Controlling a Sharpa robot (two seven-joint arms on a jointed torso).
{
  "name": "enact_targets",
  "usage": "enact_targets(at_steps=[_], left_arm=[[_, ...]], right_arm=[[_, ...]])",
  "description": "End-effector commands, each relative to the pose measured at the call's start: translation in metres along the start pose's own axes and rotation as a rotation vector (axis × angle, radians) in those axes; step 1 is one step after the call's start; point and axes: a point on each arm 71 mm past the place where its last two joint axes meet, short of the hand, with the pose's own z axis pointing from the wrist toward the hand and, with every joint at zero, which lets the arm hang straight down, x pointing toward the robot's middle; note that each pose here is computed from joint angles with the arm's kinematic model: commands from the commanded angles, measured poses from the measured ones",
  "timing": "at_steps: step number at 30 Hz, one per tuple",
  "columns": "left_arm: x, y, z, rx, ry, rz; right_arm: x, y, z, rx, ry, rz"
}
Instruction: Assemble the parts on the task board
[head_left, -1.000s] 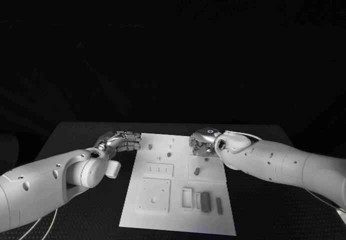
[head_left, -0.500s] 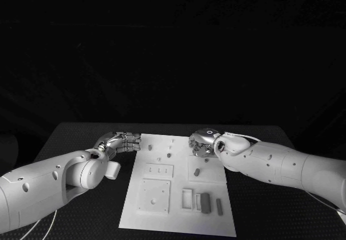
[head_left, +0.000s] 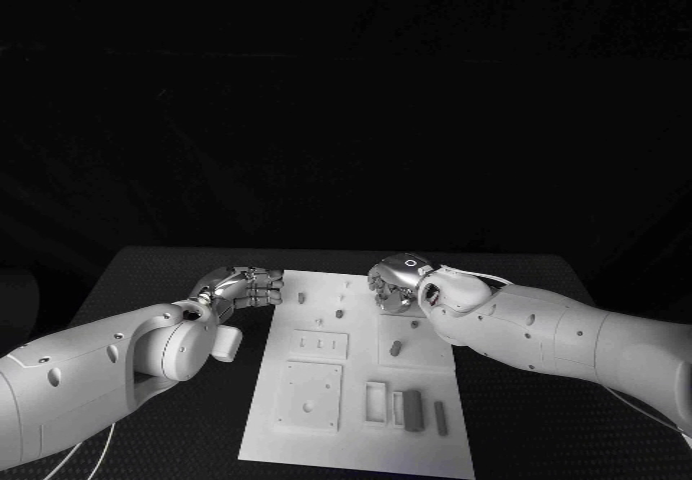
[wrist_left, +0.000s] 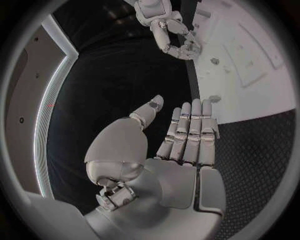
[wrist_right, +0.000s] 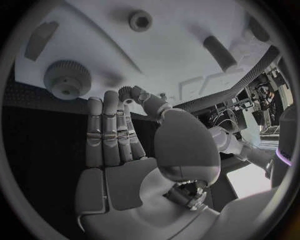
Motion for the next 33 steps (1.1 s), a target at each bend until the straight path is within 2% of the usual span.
enact_targets(at_steps=[1, 17, 33], left_arm=[[0.0031, -0.0017, 0.0006, 0.011, 0.020, 0.000], [0.0069, -0.0021, 0.0019, 0.012, 0.027, -0.001], [0.0081, -0.0027, 0.0002, 0.012, 0.030, -0.003]], right_arm=[[-0.004, 0.006, 0.004, 0.010, -0.043, -0.046], [-0.011, 0.039, 0.033, -0.026, -0.112, -0.093], [-0.018, 0.049, 0.044, -0.037, -0.170, -0.134]])
